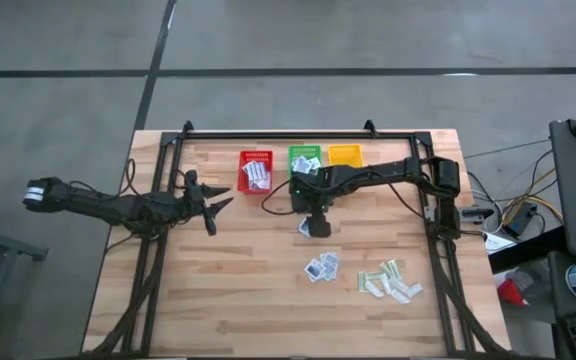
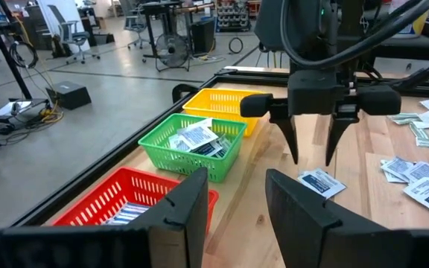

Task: Pick & Place First Aid Supplies
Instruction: Put the alcohol pad into the green basket

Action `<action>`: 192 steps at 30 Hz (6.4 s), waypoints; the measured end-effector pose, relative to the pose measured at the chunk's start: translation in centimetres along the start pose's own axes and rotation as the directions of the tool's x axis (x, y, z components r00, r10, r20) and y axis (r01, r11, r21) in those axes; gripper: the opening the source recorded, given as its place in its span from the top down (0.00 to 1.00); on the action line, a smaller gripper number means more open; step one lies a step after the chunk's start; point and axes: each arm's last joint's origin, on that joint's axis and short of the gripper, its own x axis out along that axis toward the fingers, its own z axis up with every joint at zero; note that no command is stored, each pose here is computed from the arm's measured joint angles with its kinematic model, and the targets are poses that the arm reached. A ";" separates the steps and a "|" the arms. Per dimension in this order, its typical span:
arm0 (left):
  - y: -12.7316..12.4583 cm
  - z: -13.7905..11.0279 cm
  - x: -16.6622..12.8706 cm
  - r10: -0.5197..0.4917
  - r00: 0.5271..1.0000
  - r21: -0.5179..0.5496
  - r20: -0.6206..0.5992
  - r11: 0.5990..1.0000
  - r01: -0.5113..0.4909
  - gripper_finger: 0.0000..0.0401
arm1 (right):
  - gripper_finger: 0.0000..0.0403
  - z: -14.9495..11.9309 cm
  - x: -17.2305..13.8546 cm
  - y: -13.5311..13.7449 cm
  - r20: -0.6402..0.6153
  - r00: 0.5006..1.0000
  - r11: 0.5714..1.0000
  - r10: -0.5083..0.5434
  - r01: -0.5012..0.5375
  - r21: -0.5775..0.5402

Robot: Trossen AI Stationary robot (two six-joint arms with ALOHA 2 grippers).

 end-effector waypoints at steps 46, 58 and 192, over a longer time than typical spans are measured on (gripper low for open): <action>0.0 0.0 0.0 -0.005 1.000 -0.022 -0.001 1.000 0.005 0.67 | 0.53 -0.7 1.2 0.8 0.006 0.999 0.999 0.053 -0.053 -0.001; 0.0 0.0 0.0 -0.004 1.000 -0.022 -0.001 1.000 0.004 0.67 | 0.53 -0.6 1.2 0.7 0.016 0.999 0.999 0.052 -0.052 -0.004; 0.0 0.0 0.0 -0.008 1.000 -0.042 -0.003 0.999 0.008 0.67 | 0.98 -1.2 3.3 0.2 0.017 1.000 0.998 0.025 -0.024 -0.057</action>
